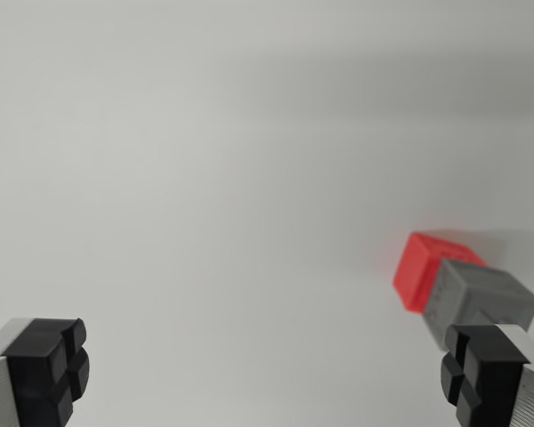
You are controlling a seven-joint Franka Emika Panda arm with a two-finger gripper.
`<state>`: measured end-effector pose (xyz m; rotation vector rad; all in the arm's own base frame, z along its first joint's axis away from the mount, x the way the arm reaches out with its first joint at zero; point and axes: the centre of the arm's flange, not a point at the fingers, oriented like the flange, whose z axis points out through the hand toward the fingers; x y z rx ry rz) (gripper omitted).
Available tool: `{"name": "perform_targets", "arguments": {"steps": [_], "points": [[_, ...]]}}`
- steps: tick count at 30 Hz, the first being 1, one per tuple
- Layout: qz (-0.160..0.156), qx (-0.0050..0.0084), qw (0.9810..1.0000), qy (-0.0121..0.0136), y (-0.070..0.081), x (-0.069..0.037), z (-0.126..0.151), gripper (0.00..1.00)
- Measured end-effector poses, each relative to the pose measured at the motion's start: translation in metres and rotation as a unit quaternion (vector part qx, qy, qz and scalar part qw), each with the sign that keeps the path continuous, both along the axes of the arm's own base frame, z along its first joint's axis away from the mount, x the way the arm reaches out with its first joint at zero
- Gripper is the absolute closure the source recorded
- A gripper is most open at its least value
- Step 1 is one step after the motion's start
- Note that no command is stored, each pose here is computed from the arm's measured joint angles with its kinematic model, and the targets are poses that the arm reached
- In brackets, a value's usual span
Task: Destack cube
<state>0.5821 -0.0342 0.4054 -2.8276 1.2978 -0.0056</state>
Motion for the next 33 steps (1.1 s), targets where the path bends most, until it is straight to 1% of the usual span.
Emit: {"name": "perform_targets", "arguments": {"steps": [7, 13, 14, 19, 22, 24, 33], "points": [[-0.008, -0.0006, 1.0, 0.0016, -0.008, -0.006, -0.011, 0.0], [-0.014, -0.0012, 0.9999, 0.0022, -0.015, -0.012, -0.021, 0.0], [-0.016, -0.0014, 0.9999, 0.0026, -0.017, -0.013, -0.023, 0.0], [-0.024, -0.0021, 0.9997, 0.0027, -0.025, -0.02, -0.034, 0.0], [-0.029, -0.0024, 0.9996, 0.0038, -0.029, -0.023, -0.04, 0.0], [-0.032, -0.0028, 0.9995, 0.0035, -0.033, -0.026, -0.044, 0.0], [-0.048, -0.0043, 0.9988, 0.0047, -0.05, -0.039, -0.066, 0.0]]}}
